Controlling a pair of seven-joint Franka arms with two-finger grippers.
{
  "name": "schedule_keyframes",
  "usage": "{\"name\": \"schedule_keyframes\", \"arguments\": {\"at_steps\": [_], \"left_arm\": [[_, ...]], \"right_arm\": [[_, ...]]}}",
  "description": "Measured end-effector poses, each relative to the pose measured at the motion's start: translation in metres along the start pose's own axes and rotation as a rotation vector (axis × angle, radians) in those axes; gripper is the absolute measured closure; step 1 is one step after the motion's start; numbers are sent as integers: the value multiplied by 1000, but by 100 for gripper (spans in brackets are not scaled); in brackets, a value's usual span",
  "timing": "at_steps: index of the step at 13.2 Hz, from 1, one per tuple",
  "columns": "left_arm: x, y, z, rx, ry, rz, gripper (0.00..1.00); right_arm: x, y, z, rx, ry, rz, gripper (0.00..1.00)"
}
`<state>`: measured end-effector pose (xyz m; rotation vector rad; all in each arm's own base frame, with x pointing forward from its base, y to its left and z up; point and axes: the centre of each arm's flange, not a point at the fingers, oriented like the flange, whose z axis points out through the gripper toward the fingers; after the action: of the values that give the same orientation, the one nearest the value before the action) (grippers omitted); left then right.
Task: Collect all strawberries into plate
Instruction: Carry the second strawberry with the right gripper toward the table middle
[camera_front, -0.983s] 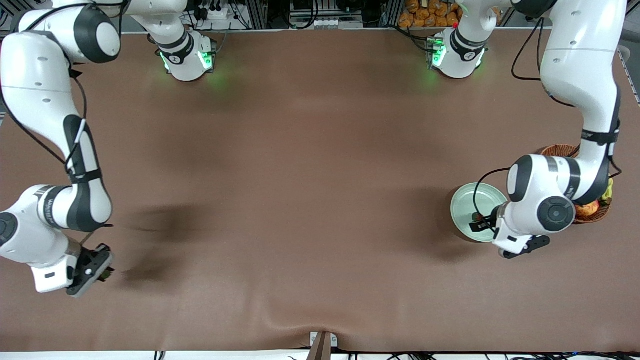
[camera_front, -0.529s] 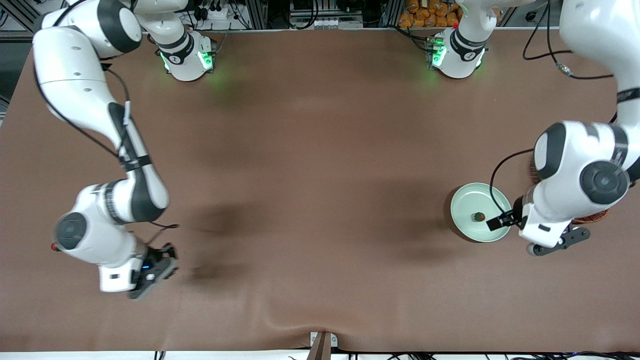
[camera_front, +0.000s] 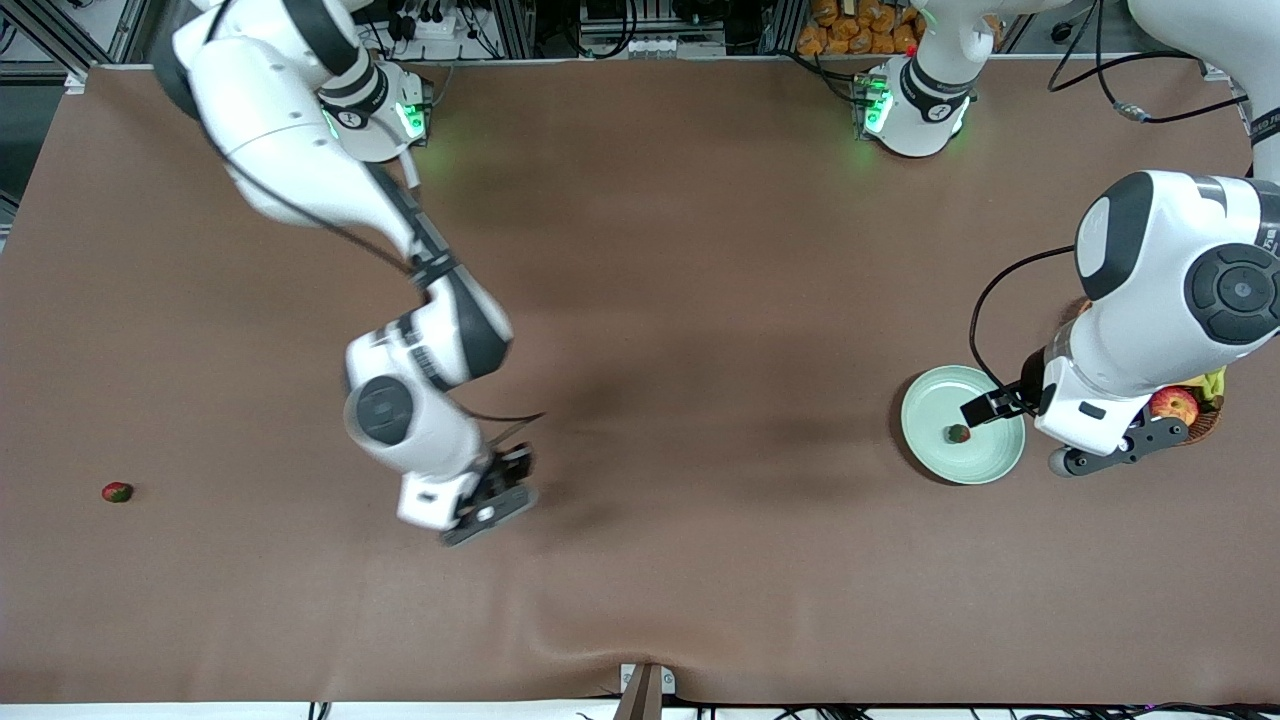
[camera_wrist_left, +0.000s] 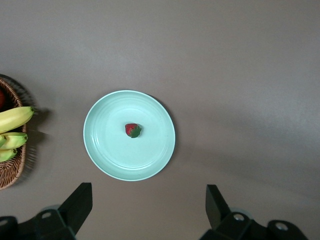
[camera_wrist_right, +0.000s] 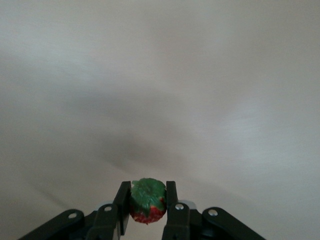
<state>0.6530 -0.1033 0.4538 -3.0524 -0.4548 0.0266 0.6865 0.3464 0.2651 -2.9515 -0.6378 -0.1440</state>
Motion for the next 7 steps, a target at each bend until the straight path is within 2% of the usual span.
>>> {"name": "schedule_keyframes", "arguments": {"at_steps": [4, 7], "left_arm": [[-6, 10, -1, -5, -2, 27, 0], [-6, 11, -1, -5, -2, 52, 0]], "right_arm": [[-26, -143, 26, 12, -45, 211, 67], [-49, -198, 59, 3, -82, 304, 67]]}}
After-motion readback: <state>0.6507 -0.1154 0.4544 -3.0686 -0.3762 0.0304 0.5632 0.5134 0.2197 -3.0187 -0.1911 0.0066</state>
